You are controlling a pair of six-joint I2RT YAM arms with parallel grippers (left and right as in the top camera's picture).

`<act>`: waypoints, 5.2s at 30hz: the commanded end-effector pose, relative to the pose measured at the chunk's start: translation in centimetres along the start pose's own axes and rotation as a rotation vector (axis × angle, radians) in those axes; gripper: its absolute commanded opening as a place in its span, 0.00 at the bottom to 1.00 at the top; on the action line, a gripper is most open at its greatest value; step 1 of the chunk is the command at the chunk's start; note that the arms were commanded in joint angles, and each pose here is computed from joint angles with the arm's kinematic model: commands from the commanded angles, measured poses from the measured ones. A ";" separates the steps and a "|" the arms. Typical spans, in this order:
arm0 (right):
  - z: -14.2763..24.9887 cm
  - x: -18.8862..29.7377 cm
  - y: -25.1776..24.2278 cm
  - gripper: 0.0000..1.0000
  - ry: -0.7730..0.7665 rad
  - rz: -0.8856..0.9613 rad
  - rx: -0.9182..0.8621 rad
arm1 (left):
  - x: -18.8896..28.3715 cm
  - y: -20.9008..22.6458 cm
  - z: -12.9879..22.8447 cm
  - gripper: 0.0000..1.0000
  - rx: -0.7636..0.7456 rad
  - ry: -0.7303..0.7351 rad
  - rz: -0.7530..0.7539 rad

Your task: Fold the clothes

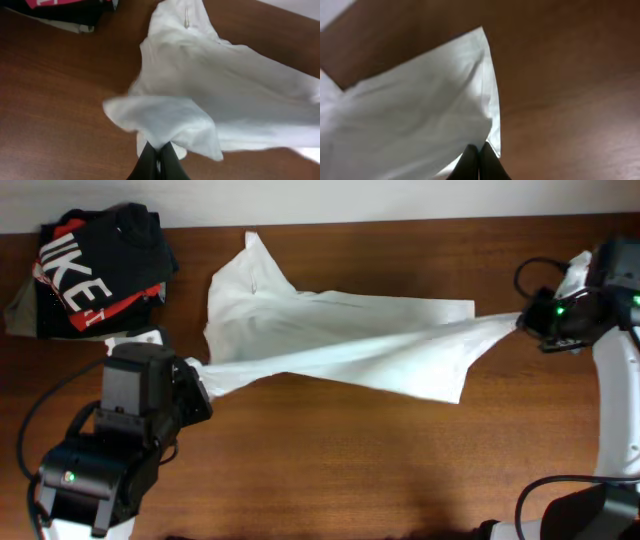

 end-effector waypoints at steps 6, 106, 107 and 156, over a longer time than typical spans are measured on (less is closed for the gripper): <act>4.4 -7.3 2.0 0.47 0.276 0.036 0.073 | -11.0 0.2 4.6 0.01 -0.067 0.392 -0.197; -3.6 -18.7 8.3 1.00 0.064 -0.004 0.241 | -16.7 0.3 7.4 0.01 -0.102 0.557 -0.271; -1.8 -20.3 7.7 0.90 0.123 -0.002 0.251 | -16.7 0.3 7.4 0.00 -0.102 0.556 -0.270; -3.5 -20.7 12.4 0.99 0.055 -0.101 0.216 | -17.1 0.3 7.4 0.01 -0.103 0.557 -0.271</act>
Point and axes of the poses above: each gripper's point midway between its finger pads, its own x axis back along the fingers, its own y axis along the line the jaws close on, z = x × y, the point moved 1 cm from there along x, back along the fingers, and after that the axes turned 3 degrees about -x, right-handed, at the moved point
